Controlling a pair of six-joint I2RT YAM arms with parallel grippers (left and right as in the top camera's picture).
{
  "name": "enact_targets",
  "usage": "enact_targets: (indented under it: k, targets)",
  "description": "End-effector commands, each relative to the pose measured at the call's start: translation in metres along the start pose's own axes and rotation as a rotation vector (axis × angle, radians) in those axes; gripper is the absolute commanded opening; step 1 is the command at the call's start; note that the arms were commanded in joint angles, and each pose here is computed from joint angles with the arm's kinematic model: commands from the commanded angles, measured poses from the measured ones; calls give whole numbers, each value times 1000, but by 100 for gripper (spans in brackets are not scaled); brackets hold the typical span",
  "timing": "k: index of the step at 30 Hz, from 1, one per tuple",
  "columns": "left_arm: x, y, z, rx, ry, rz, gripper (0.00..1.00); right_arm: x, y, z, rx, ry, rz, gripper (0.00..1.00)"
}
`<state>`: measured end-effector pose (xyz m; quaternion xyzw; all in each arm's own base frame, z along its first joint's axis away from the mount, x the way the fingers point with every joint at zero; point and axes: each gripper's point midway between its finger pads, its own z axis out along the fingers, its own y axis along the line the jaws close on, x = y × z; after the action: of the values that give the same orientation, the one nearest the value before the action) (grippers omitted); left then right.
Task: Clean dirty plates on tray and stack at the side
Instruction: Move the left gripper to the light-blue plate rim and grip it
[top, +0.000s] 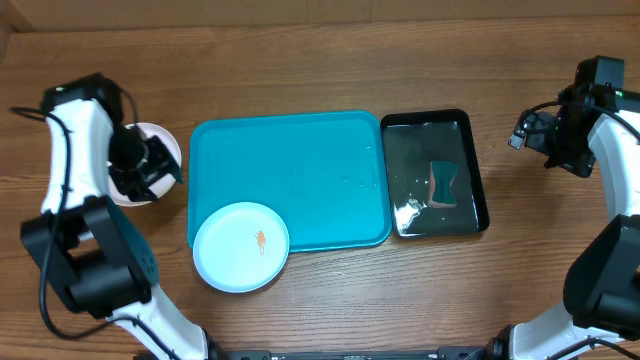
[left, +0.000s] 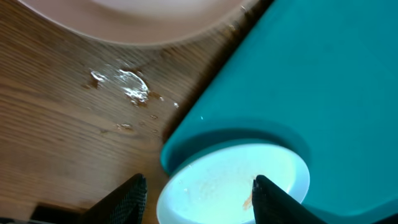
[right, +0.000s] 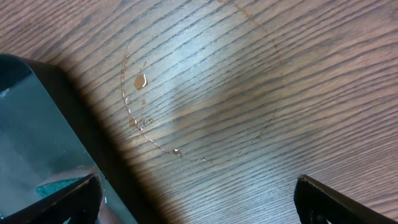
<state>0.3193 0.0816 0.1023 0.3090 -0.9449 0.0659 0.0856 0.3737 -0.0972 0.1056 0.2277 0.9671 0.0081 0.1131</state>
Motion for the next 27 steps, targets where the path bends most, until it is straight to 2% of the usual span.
enact_targets:
  k: [1,6,11,14,21,27]
  targets:
    - [29,-8,-22,8,-89,82,57,-6,2,-6,-10,-24,-1,100]
    - [68,0,-22,25,-148,114,60,-6,2,-6,-10,-24,-1,100]
    - [92,18,-3,11,-187,88,60,-6,3,-6,-10,-24,-1,100]
    - [94,24,18,6,-193,71,56,-6,3,-6,-10,-24,-1,100]
    - [95,34,72,-15,-167,48,54,-6,3,-6,-10,-24,-1,100]
    - [96,37,85,-22,-149,46,42,-6,3,-6,-10,-24,-1,100]
